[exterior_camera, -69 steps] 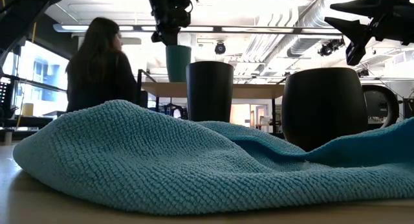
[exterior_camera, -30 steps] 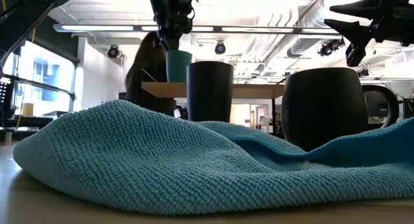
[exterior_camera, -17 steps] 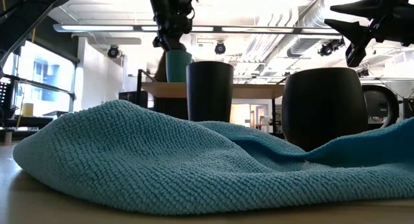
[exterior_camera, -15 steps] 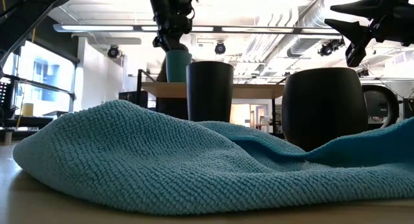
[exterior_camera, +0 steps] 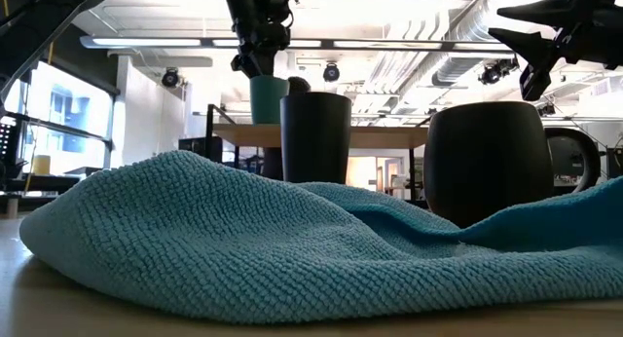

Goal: Stack small to large cups/mugs on shelf
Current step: Put the black cup on the shelf

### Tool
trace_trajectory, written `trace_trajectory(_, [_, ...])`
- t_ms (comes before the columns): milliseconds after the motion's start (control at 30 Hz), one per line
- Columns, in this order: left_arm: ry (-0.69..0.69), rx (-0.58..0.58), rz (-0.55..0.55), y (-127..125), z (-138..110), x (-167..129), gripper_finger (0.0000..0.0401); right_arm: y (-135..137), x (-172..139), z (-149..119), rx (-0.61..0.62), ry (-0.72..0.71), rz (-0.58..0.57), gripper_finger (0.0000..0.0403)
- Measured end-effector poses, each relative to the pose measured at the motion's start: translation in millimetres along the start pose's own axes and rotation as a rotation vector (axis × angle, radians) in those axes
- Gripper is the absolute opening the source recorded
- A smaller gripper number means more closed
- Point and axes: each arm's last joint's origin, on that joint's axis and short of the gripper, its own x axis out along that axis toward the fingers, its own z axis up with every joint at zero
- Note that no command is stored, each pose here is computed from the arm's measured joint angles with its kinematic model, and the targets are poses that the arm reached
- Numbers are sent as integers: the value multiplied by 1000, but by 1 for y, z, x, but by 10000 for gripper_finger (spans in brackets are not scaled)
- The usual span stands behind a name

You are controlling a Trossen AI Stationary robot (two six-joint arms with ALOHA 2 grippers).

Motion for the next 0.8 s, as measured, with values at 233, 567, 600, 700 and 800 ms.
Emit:
trace_trajectory(233, [-20,1,-10,-1,-1,-9,207,0,0,0,-1,0,0,103])
trace_trajectory(567, [-105,11,-83,-8,-11,-49,205,0,0,0,-3,0,0,103])
trace_trajectory(600, [-107,12,-93,-9,-13,-53,205,0,0,0,-4,0,0,103])
trace_trajectory(700, [-117,19,-124,-15,-19,-65,205,0,0,0,-4,0,0,103])
trace_trajectory(800, [-134,24,-188,-23,-26,-77,205,0,0,0,-4,0,-1,103])
